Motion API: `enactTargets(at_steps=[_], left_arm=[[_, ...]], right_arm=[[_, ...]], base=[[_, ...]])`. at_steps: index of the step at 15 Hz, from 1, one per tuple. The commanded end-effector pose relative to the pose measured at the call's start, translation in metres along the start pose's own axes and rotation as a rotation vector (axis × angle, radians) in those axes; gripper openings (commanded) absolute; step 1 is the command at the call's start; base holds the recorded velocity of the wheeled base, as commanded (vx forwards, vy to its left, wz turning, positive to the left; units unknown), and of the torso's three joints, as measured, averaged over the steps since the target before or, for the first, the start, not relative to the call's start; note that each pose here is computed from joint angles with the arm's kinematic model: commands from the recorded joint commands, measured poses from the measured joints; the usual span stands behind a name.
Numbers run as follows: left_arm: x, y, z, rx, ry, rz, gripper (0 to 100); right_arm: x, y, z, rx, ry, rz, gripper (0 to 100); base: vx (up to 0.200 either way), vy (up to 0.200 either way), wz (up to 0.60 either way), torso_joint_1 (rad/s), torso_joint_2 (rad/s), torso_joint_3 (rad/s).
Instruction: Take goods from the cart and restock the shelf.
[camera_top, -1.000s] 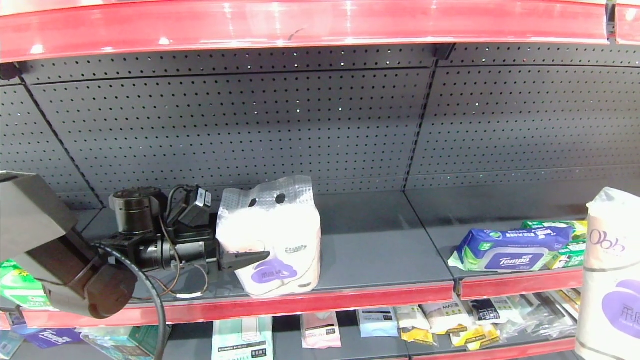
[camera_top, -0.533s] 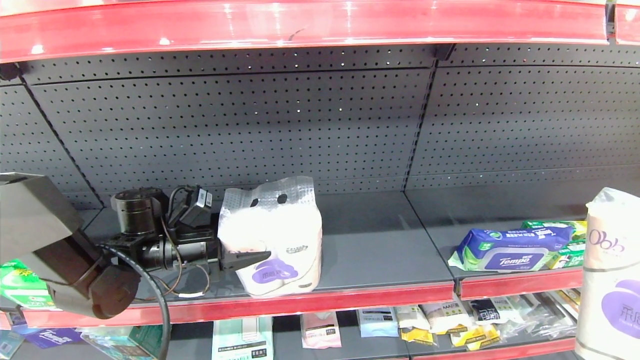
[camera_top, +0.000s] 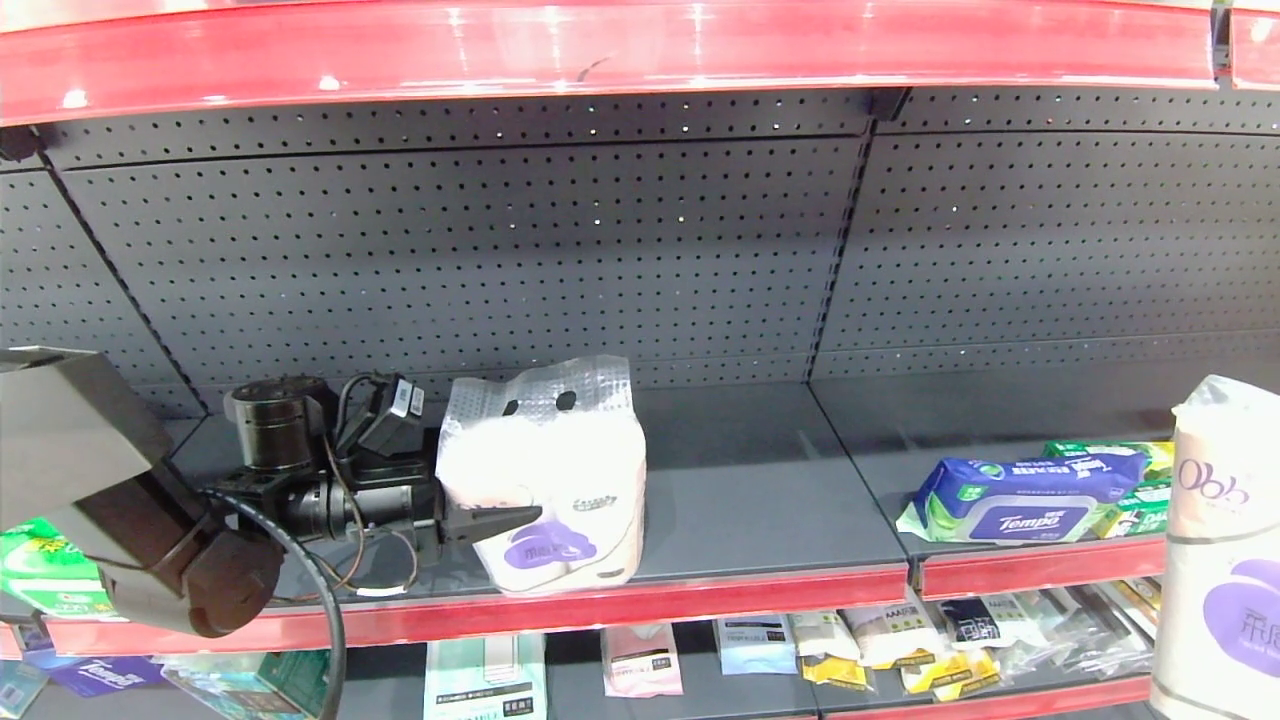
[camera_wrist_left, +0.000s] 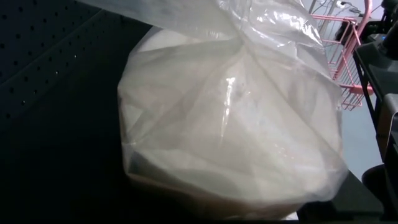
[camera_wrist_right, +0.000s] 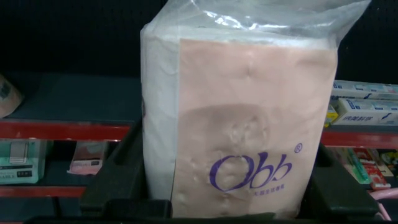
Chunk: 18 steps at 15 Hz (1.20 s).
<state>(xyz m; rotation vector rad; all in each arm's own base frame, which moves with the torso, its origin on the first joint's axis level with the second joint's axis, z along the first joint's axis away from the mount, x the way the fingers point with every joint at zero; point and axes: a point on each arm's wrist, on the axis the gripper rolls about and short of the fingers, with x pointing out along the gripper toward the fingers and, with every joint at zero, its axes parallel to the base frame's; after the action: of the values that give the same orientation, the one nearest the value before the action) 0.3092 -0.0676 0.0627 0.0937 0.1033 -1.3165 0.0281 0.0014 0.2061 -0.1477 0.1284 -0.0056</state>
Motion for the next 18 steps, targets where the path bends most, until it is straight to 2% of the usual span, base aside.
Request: enactTargets(at_steps=[1, 5, 9, 10, 12, 15, 18], left_arm=[[0.0, -0.0007, -0.0025, -0.012, 0.005, -0.001, 0], [-0.0009, -0.0032, -0.004, -0.038, 0.01, -0.002, 0], [-0.0015, -0.0036, -0.0051, -0.046, 0.013, 0.005, 0], [-0.0011, -0.0037, -0.005, -0.046, 0.014, 0.008, 100], [-0.0014, -0.0033, -0.005, -0.05, 0.014, 0.01, 100], [-0.003, -0.0054, -0.0038, -0.091, 0.014, 0.013, 100], [-0.0038, -0.0051, 0.0027, -0.07, 0.003, 0.016, 100]], right_arm=[[-0.0003, -0.0002, 0.0009, 0.001, -0.003, 0.0, 0], [-0.0005, -0.0003, 0.0012, 0.001, -0.003, -0.002, 0], [-0.0005, -0.0003, 0.0012, 0.001, -0.003, 0.0, 0], [-0.0002, -0.0002, 0.0012, 0.0, -0.002, 0.0, 0], [-0.0002, -0.0002, 0.0012, 0.0, -0.002, 0.0, 0], [-0.0003, -0.0002, 0.0006, 0.0, 0.0, 0.0, 0], [-0.0003, -0.0001, 0.0004, -0.001, 0.001, 0.0, 0]], base=[[0.0, 0.0, 0.0, 0.0, 0.0, 0.0], [0.0, 0.0, 0.0, 0.0, 0.0, 0.0], [0.0, 0.0, 0.0, 0.0, 0.0, 0.0], [0.0, 0.0, 0.0, 0.0, 0.0, 0.0], [0.0, 0.0, 0.0, 0.0, 0.0, 0.0], [0.0, 0.0, 0.0, 0.0, 0.0, 0.0], [0.0, 0.0, 0.0, 0.0, 0.0, 0.0]])
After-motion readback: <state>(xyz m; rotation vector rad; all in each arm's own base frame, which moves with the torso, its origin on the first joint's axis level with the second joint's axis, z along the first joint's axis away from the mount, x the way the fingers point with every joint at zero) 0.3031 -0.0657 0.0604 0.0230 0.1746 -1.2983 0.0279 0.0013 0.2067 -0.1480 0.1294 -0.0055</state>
